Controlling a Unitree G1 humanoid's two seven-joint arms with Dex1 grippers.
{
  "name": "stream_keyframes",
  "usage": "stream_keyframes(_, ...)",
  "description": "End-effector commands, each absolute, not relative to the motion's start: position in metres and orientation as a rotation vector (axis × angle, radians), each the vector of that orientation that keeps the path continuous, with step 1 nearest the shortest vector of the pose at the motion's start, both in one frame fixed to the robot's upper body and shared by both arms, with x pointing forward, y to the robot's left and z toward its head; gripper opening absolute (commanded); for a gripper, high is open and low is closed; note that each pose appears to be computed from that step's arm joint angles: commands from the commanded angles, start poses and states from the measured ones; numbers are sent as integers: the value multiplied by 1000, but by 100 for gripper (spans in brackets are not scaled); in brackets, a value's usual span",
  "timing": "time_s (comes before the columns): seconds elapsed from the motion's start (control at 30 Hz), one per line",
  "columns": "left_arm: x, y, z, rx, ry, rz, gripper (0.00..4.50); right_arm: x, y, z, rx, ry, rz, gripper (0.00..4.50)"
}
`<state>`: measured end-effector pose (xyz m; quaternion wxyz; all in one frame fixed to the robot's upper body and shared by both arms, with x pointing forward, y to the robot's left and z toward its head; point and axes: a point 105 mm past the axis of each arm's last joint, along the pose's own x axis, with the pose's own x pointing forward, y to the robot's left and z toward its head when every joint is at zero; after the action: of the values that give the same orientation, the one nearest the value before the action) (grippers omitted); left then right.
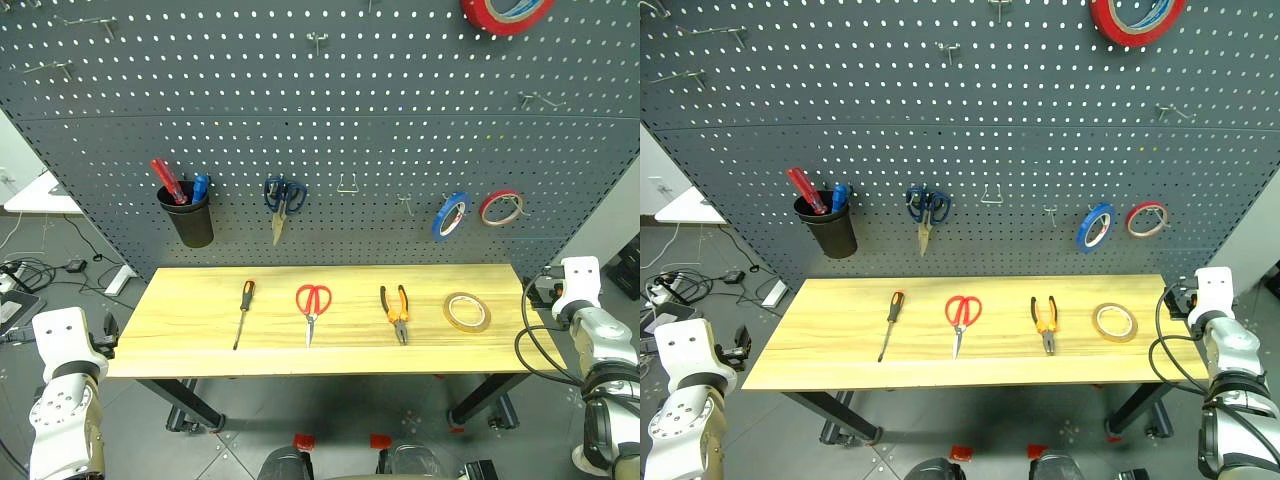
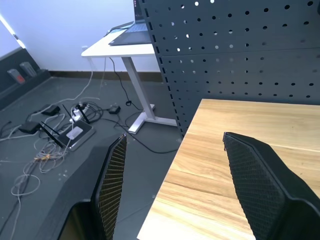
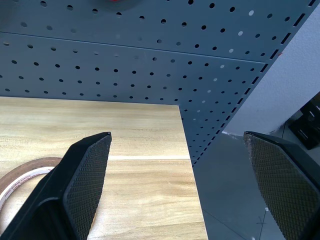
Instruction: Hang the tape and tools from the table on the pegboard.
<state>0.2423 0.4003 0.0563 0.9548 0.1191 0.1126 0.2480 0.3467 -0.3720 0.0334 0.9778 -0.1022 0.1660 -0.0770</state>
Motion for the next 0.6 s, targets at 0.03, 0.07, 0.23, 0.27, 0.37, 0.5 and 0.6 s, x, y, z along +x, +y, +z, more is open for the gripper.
stream_keyframes(0.03, 242, 405, 68, 285, 188, 522, 324, 353, -380, 55, -213, 270, -182, 450)
stream_keyframes(0.07, 240, 407, 68, 300, 194, 535, 324, 353, -379, 55, -214, 270, -180, 450)
stream_keyframes(0.23, 236, 409, 62, 291, 233, 536, 324, 354, -370, 50, -229, 285, -123, 450)
stream_keyframes(0.27, 234, 408, 58, 285, 249, 534, 324, 355, -363, 47, -236, 289, -81, 450)
stream_keyframes(0.37, 229, 399, 53, 244, 268, 517, 324, 352, -341, 40, -270, 295, 47, 450)
stream_keyframes(0.5, 242, 373, 60, 274, 265, 403, 324, 339, -310, 28, -310, 334, 217, 450)
stream_keyframes(0.6, 264, 355, 76, 336, 223, 325, 324, 327, -290, 23, -334, 363, 309, 450)
